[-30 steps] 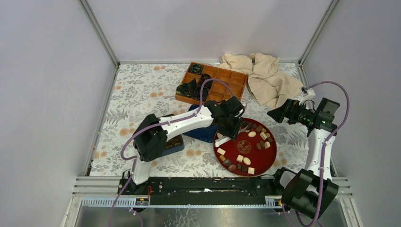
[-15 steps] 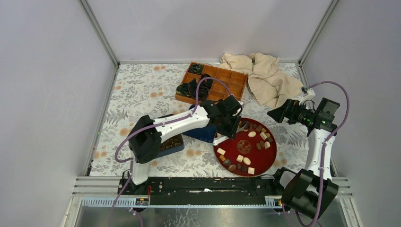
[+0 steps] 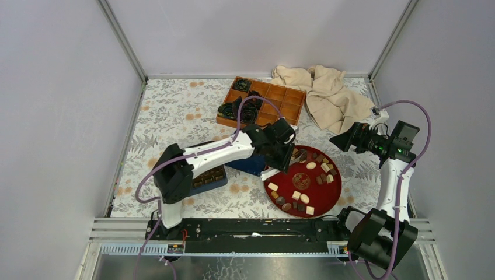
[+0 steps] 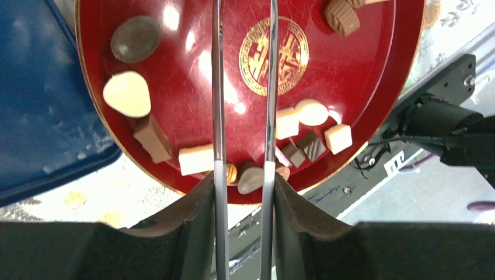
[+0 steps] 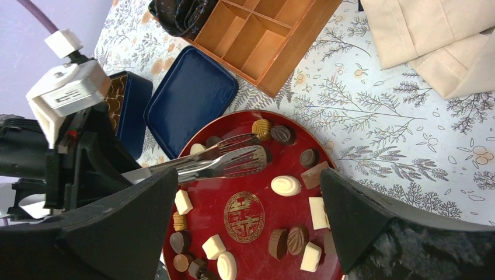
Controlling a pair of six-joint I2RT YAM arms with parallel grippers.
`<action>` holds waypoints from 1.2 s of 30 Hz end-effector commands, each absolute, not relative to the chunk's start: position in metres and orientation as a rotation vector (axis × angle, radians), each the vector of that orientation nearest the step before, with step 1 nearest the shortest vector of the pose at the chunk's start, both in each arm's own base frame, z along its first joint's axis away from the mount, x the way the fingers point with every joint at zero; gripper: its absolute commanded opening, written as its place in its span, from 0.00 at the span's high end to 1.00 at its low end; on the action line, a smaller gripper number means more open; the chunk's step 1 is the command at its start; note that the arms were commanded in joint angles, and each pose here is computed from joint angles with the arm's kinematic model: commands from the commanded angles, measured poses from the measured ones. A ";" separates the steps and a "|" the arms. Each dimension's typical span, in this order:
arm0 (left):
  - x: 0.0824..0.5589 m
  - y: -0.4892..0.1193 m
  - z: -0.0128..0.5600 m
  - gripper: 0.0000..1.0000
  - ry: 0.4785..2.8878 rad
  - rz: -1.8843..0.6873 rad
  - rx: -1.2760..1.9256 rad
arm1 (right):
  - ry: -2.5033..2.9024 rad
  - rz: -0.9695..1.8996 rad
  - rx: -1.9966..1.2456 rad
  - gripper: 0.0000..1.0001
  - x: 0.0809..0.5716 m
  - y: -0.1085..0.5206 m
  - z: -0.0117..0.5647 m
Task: Pack the chocolate
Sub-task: Pick up the fake chocolate from the plate.
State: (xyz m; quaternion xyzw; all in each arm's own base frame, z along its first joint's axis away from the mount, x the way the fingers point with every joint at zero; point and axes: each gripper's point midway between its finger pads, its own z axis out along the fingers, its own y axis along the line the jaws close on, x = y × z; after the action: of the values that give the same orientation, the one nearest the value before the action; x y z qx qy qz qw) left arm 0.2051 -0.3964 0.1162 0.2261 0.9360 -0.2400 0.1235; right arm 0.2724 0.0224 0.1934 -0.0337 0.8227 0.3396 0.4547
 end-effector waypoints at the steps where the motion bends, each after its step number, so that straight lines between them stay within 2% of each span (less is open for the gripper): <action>1: 0.195 -0.395 0.155 1.00 2.653 -0.855 0.648 | 1.969 0.827 -0.159 0.00 0.274 0.025 0.214; 8: 0.171 -0.364 0.164 1.00 2.657 -0.878 0.620 | 1.965 0.830 -0.164 0.00 0.274 0.025 0.214; 18: 0.152 -0.303 0.191 1.00 2.642 -0.769 0.513 | 1.971 0.847 -0.159 0.00 0.274 0.026 0.212; 36: 0.132 -0.181 0.220 1.00 2.673 -0.377 0.235 | 1.928 0.975 -0.229 0.00 0.268 0.041 0.207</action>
State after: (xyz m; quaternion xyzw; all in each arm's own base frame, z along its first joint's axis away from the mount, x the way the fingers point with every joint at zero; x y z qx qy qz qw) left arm 0.1341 -0.2135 0.2097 0.1261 0.9559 -0.1776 0.1971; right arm 0.2683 0.0345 0.1999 -0.0646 0.8016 0.3814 0.4558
